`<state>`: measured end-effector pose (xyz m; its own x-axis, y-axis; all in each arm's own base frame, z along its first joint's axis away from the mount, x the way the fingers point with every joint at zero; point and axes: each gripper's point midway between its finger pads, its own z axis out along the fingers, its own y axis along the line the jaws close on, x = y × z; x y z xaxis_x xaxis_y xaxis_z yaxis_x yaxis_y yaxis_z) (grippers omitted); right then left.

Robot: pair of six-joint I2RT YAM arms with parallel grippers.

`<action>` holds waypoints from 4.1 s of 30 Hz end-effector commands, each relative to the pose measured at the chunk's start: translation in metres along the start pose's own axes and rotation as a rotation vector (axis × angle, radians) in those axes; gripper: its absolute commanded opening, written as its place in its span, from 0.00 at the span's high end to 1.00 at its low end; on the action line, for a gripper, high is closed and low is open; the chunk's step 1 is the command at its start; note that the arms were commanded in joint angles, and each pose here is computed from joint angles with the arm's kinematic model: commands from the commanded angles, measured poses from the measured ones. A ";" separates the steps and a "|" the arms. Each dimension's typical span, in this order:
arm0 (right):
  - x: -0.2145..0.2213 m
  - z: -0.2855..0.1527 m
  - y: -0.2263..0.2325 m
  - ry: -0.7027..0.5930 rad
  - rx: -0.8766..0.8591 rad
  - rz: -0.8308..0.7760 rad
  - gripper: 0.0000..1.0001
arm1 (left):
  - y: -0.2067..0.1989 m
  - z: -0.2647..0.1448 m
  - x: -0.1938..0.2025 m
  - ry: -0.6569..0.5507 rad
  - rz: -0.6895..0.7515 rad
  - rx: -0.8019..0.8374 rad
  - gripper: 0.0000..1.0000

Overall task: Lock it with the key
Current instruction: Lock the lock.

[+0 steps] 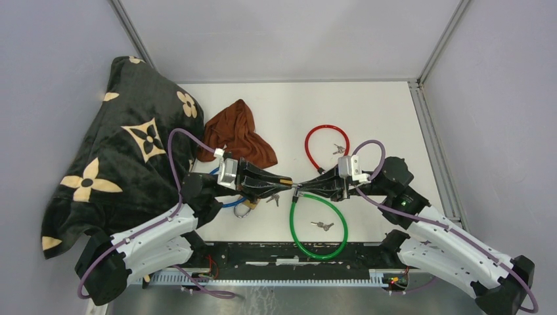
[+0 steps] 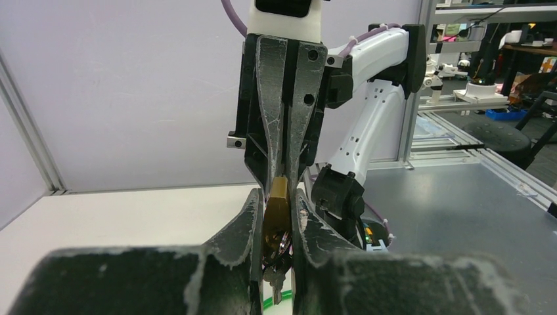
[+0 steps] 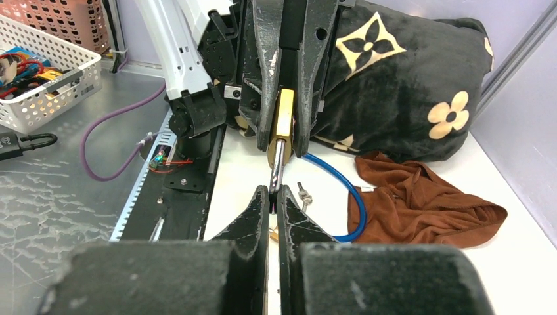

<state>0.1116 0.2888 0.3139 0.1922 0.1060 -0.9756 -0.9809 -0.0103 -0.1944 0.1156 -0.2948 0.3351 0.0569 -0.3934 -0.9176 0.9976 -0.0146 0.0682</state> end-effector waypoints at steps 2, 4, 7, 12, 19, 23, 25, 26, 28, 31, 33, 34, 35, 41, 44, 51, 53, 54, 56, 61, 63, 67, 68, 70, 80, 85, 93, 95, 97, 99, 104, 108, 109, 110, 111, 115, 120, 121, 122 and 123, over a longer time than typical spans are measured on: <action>-0.009 0.002 0.033 0.002 -0.166 0.024 1.00 | 0.031 0.002 -0.006 -0.024 0.129 -0.124 0.98; -0.009 0.002 0.031 -0.002 -0.156 0.020 1.00 | 0.031 0.003 -0.006 -0.024 0.135 -0.126 0.98; -0.013 0.004 0.032 -0.030 -0.165 0.018 1.00 | 0.024 0.003 -0.007 -0.027 0.113 -0.091 0.98; -0.016 0.005 0.032 -0.043 -0.167 0.039 1.00 | 0.028 0.004 -0.004 -0.024 0.082 -0.114 0.98; -0.033 0.009 0.016 -0.139 -0.079 0.026 1.00 | 0.033 0.004 0.017 0.011 -0.154 -0.179 0.98; -0.033 0.012 0.004 -0.158 -0.020 0.030 1.00 | 0.036 0.004 0.034 0.056 -0.290 -0.234 0.98; -0.033 0.014 0.000 -0.162 -0.007 0.042 1.00 | 0.039 0.004 0.039 0.059 -0.341 -0.267 0.98; -0.032 0.016 -0.001 -0.159 -0.006 0.047 1.00 | 0.040 0.004 0.039 0.054 -0.351 -0.279 0.98; -0.030 0.019 -0.004 -0.152 -0.007 0.061 1.00 | 0.037 0.007 0.038 0.046 -0.354 -0.276 0.98; -0.027 0.022 -0.005 -0.146 -0.015 0.072 1.00 | 0.034 0.011 0.039 0.043 -0.370 -0.264 0.98; -0.025 0.024 -0.005 -0.147 -0.024 0.084 1.00 | 0.034 0.013 0.041 0.047 -0.387 -0.265 0.98; -0.024 0.026 -0.005 -0.147 -0.029 0.091 1.00 | 0.033 0.014 0.042 0.052 -0.399 -0.267 0.98; -0.024 0.027 -0.004 -0.150 -0.036 0.097 1.00 | 0.033 0.014 0.045 0.059 -0.415 -0.271 0.98; -0.021 0.031 -0.007 -0.148 -0.038 0.105 1.00 | 0.030 0.014 0.055 0.084 -0.457 -0.277 0.98; -0.022 0.034 -0.007 -0.141 -0.053 0.104 1.00 | 0.030 0.015 0.059 0.095 -0.464 -0.275 0.98; 0.011 0.041 -0.012 0.050 -0.099 0.040 1.00 | 0.037 0.012 0.072 0.152 -0.420 -0.308 0.98; 0.010 0.044 -0.017 0.059 -0.099 0.016 1.00 | 0.042 0.013 0.074 0.143 -0.408 -0.328 0.98; 0.008 0.047 -0.019 0.053 -0.098 0.009 1.00 | 0.042 0.015 0.074 0.139 -0.397 -0.320 0.98; 0.010 0.049 -0.024 0.069 -0.089 0.000 1.00 | 0.037 0.019 0.077 0.152 -0.389 -0.290 0.98; 0.004 0.050 -0.025 0.048 -0.092 -0.027 1.00 | 0.033 0.019 0.075 0.127 -0.418 -0.284 0.98; 0.001 0.052 -0.023 0.037 -0.113 -0.024 1.00 | 0.030 0.021 0.074 0.121 -0.409 -0.272 0.98; -0.001 0.050 -0.023 0.034 -0.106 -0.024 1.00 | 0.031 0.018 0.071 0.117 -0.387 -0.283 0.98; 0.000 0.049 -0.022 0.039 -0.101 -0.023 1.00 | 0.032 0.016 0.070 0.114 -0.375 -0.291 0.98; 0.006 0.043 -0.022 0.068 -0.085 -0.032 1.00 | 0.038 0.010 0.069 0.112 -0.328 -0.327 0.98; 0.041 -0.004 -0.025 0.274 0.044 -0.041 0.56 | 0.053 -0.023 0.047 0.110 -0.108 -0.378 0.98; 0.053 -0.008 -0.025 0.315 0.049 -0.014 0.44 | 0.048 -0.032 0.049 0.123 0.012 -0.342 0.98; 0.070 -0.017 -0.050 0.339 0.199 -0.037 0.41 | 0.052 -0.041 0.040 0.133 0.393 -0.295 0.98; 0.071 -0.011 -0.046 0.303 0.166 -0.048 0.40 | 0.043 -0.037 0.039 0.120 0.359 -0.251 0.98; 0.065 -0.002 -0.046 0.254 0.131 -0.058 0.40 | 0.035 -0.035 0.043 0.122 0.256 -0.226 0.98; 0.065 0.004 -0.048 0.252 0.115 -0.042 0.40 | 0.030 -0.035 0.046 0.129 0.210 -0.205 0.98; 0.067 0.013 -0.043 0.243 0.052 -0.017 0.43 | 0.031 -0.036 0.047 0.133 0.146 -0.229 0.98; 0.064 0.019 -0.037 0.209 0.007 0.005 0.60 | 0.030 -0.035 0.047 0.130 0.122 -0.224 0.98; 0.064 0.020 -0.036 0.204 -0.004 0.015 0.60 | 0.029 -0.035 0.048 0.132 0.115 -0.224 0.98; 0.063 0.021 -0.035 0.199 -0.013 0.023 0.59 | 0.030 -0.035 0.049 0.134 0.108 -0.226 0.98; 0.062 0.022 -0.034 0.193 -0.020 0.026 0.56 | 0.030 -0.035 0.050 0.138 0.100 -0.229 0.98; 0.062 0.024 -0.032 0.181 -0.026 0.040 0.72 | 0.030 -0.035 0.052 0.140 0.069 -0.235 0.98; 0.058 0.024 -0.033 0.172 -0.017 0.067 1.00 | 0.033 -0.037 0.057 0.161 0.065 -0.249 0.97; 0.058 0.023 -0.036 0.178 0.006 0.076 1.00 | 0.035 -0.039 0.061 0.173 0.074 -0.265 0.90; 0.058 0.021 -0.038 0.186 0.026 0.089 1.00 | 0.039 -0.043 0.064 0.187 0.096 -0.281 0.67; 0.060 0.019 -0.039 0.196 0.042 0.106 1.00 | 0.042 -0.046 0.067 0.205 0.146 -0.289 0.42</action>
<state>0.1533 0.3135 0.2351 0.0926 -0.1438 -0.9853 -0.9956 -0.0269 -0.0896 0.1494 -0.2841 0.2538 0.0844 -0.2050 -0.9751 0.9735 0.2257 0.0368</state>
